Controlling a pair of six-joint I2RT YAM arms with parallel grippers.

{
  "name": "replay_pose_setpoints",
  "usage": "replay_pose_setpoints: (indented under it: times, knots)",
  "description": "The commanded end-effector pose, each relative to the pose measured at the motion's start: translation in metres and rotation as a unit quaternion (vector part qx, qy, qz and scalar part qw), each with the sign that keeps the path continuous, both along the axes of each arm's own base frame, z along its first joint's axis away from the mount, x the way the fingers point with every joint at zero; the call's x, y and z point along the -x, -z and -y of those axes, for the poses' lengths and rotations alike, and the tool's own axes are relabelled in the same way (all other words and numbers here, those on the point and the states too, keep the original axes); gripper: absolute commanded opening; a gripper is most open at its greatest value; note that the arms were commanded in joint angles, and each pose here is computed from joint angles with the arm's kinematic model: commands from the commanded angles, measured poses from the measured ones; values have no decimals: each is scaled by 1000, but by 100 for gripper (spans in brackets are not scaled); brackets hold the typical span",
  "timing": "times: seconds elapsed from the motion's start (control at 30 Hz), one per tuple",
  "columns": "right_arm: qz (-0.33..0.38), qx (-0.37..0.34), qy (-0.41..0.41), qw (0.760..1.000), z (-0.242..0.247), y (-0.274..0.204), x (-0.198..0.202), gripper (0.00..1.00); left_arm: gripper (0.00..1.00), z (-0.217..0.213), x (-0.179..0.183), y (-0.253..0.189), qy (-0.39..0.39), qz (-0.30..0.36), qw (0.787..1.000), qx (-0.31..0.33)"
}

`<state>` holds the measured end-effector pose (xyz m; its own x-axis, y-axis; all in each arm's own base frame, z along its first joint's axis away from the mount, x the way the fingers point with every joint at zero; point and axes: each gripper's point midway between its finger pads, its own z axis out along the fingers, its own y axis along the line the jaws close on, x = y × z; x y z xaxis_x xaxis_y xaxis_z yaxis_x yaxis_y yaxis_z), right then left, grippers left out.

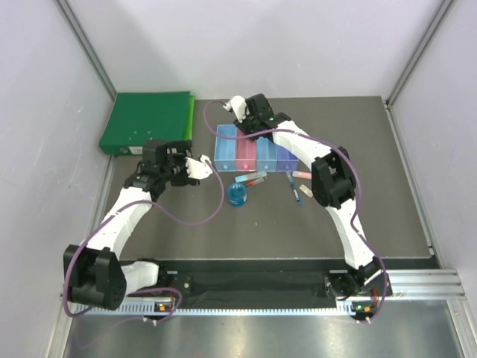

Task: Sort the stationery into containers
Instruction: Place the stationery in the storage box.

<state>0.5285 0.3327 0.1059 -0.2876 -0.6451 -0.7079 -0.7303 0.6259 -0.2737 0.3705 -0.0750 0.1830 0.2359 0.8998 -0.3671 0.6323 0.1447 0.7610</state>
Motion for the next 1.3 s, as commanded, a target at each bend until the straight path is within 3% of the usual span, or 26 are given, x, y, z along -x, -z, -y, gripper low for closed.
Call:
replay_pose_setpoints:
  times: [0.0, 0.87, 0.97, 1.03, 1.27]
  knots:
    - [31, -23, 3, 999, -6, -21, -12, 0, 99, 5, -14, -18, 0, 30, 999, 13]
    - [10, 1, 1, 1000, -6, 10, -1, 5, 99, 5, -15, -12, 0, 25, 1000, 14]
    - [8, 3, -1, 1000, -7, 11, 0, 12, 99, 5, -14, -12, 0, 24, 1000, 14]
    - [9, 4, -2, 1000, -8, 11, 1, 22, 99, 4, -14, -13, 0, 25, 1000, 14]
    - [8, 7, -6, 1000, -10, 12, 5, 28, 99, 5, -15, -13, 1, 26, 1000, 16]
